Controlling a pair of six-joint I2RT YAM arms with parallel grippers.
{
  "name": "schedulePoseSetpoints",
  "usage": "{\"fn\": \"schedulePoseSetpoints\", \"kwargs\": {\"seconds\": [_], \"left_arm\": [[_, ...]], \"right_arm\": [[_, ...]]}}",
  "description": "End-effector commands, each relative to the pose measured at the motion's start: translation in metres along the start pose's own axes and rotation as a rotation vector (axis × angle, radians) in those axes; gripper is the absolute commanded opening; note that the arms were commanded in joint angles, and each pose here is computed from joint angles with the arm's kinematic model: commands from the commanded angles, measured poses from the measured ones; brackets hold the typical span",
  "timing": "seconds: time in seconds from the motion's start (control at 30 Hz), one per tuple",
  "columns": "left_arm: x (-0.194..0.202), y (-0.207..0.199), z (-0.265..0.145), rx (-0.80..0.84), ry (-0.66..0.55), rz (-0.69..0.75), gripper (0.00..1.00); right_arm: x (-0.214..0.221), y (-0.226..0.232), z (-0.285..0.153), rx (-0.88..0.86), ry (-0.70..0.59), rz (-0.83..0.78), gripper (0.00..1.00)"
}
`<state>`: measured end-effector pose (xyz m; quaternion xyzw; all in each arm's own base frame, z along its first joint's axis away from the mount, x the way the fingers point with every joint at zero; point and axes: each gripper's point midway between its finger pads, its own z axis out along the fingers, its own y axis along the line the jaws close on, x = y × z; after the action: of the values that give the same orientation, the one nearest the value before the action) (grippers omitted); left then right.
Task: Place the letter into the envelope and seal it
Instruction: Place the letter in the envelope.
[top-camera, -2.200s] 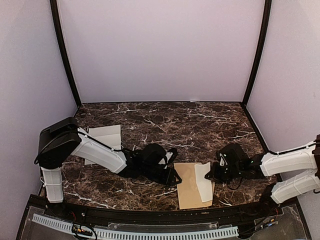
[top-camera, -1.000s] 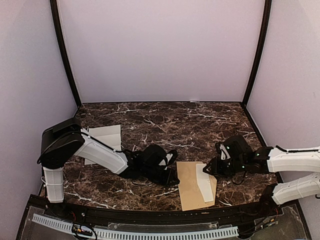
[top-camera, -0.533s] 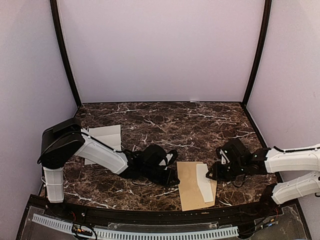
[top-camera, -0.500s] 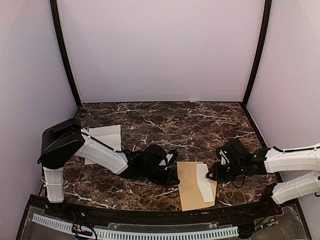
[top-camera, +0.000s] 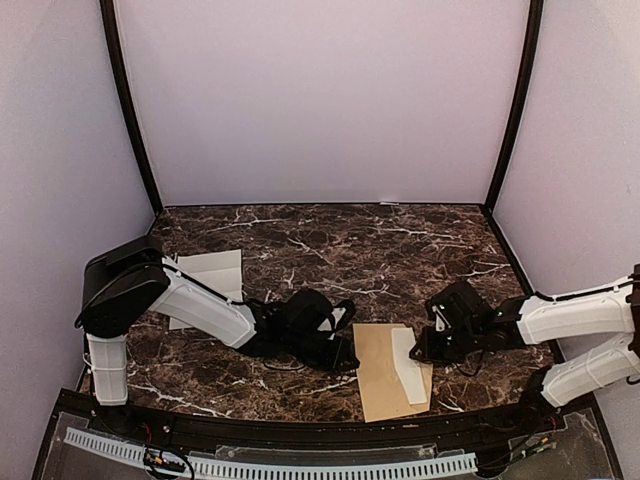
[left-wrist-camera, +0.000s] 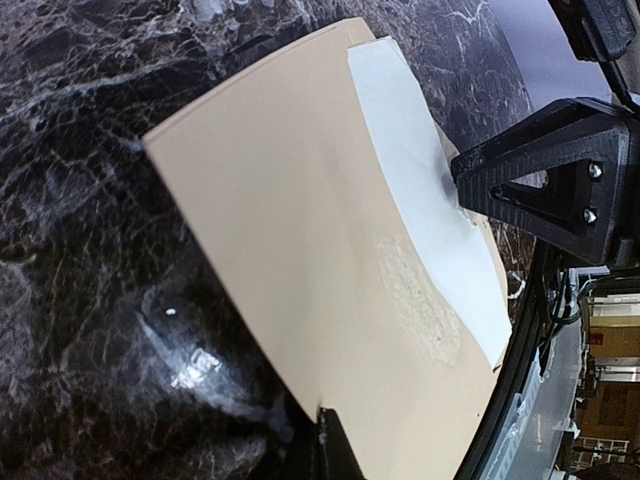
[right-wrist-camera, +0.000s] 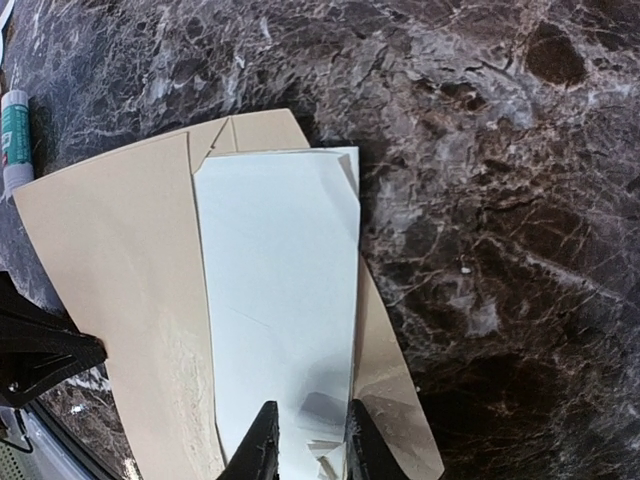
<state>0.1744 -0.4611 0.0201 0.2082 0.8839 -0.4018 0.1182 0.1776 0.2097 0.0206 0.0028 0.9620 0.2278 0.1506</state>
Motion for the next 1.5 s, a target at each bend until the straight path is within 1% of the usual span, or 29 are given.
{"fn": "schedulePoseSetpoints", "kwargs": {"seconds": [0.0,0.3,0.4,0.43,0.5,0.57,0.6,0.63,0.67,0.73,0.8,1.1,1.23,1.37,1.47], "left_arm": [[0.011,0.007,0.005,-0.022,0.041,-0.010,0.00],[0.007,0.004,0.008,-0.012,0.034,-0.008,0.00],[0.007,0.003,0.008,-0.012,0.035,-0.008,0.00],[0.006,0.003,0.008,-0.013,0.032,-0.009,0.00],[0.006,0.004,0.008,-0.017,0.031,-0.012,0.00],[0.006,0.005,0.008,-0.020,0.033,-0.013,0.03],[0.006,0.004,0.008,-0.018,0.032,-0.013,0.09],[0.006,0.004,0.008,-0.016,0.033,-0.016,0.12],[0.006,0.004,0.008,-0.015,0.033,-0.018,0.16],[0.006,0.002,0.008,-0.010,0.034,-0.020,0.21],[0.006,0.002,0.008,-0.009,0.035,-0.020,0.24],[0.007,0.001,0.008,-0.004,0.042,-0.025,0.31],[0.007,0.000,0.008,0.001,0.041,-0.026,0.32],[0.008,0.000,0.008,0.005,0.045,-0.027,0.33],[0.008,-0.001,0.008,0.009,0.046,-0.026,0.31]], "right_arm": [[0.005,0.020,0.006,-0.055,0.027,-0.023,0.20],[0.014,0.036,0.012,-0.074,0.058,-0.047,0.19],[0.013,0.037,0.011,-0.045,0.050,-0.047,0.17],[0.012,0.037,0.008,-0.038,0.040,-0.048,0.18],[0.009,0.034,0.003,-0.019,0.019,-0.037,0.23],[0.007,0.028,-0.004,0.010,0.006,-0.027,0.29],[0.005,0.024,-0.007,0.028,-0.010,-0.024,0.31],[0.005,0.020,-0.010,0.048,-0.018,-0.020,0.33],[0.005,0.016,-0.012,0.063,-0.024,-0.016,0.34],[0.006,0.008,-0.016,0.089,-0.029,-0.005,0.35],[0.009,0.002,-0.019,0.101,-0.025,0.009,0.35],[0.019,-0.017,-0.030,0.124,-0.036,0.070,0.37],[0.024,-0.019,-0.028,0.106,-0.031,0.082,0.38],[0.023,-0.012,-0.025,0.065,-0.034,0.080,0.37],[0.023,-0.015,-0.022,0.078,-0.033,0.079,0.36]]}}
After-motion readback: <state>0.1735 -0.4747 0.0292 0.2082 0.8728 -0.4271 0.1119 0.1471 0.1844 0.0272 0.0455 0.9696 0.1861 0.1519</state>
